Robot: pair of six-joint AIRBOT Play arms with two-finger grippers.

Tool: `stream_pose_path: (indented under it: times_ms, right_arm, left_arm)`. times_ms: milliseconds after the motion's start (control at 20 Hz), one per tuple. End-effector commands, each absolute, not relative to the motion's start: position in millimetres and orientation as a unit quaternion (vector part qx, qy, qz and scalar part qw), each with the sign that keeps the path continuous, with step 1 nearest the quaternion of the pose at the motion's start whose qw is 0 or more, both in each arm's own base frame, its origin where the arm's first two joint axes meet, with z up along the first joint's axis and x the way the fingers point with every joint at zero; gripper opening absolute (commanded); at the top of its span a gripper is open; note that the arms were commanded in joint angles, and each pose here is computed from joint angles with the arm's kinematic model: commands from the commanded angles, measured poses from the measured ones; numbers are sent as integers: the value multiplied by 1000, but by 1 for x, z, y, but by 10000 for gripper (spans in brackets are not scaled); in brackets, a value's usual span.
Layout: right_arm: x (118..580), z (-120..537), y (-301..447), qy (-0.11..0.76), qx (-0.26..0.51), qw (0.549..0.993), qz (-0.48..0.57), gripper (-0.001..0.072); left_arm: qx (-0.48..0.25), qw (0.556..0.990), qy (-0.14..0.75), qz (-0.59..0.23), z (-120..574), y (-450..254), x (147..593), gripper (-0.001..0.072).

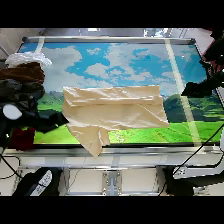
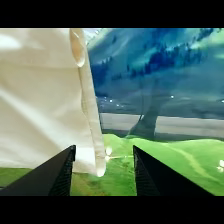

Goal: Fold the shirts.

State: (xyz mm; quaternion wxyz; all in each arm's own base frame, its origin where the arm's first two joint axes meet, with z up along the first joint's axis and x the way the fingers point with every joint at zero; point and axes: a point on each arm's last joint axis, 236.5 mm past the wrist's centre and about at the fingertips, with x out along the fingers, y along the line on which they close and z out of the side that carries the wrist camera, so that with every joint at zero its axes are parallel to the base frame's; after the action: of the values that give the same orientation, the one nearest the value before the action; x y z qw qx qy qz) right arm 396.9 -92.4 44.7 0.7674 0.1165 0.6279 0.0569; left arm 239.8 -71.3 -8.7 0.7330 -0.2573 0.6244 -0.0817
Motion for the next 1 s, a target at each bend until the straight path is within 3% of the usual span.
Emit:
stream_pose_path:
  times_ms: [0,200,650,750,950]
  right_arm:
    - [409,63,-75,589,155,787,94,415]
    - [415,70,-62,573,166,793,122,416]
    - [416,82,-54,560,173,798,136,414]
    - [415,87,-53,555,169,803,137,414]
    - [414,100,-53,542,156,814,138,413]
  left_arm:
    - [-399,662,621,-129,-40,-119,196,705]
    - [-395,631,658,-111,-69,-120,175,706]
    - [-362,633,676,-103,-106,-143,185,699]
    - [-382,634,664,-101,-104,-147,194,606]
    - [-396,648,642,-99,-102,-147,208,558]
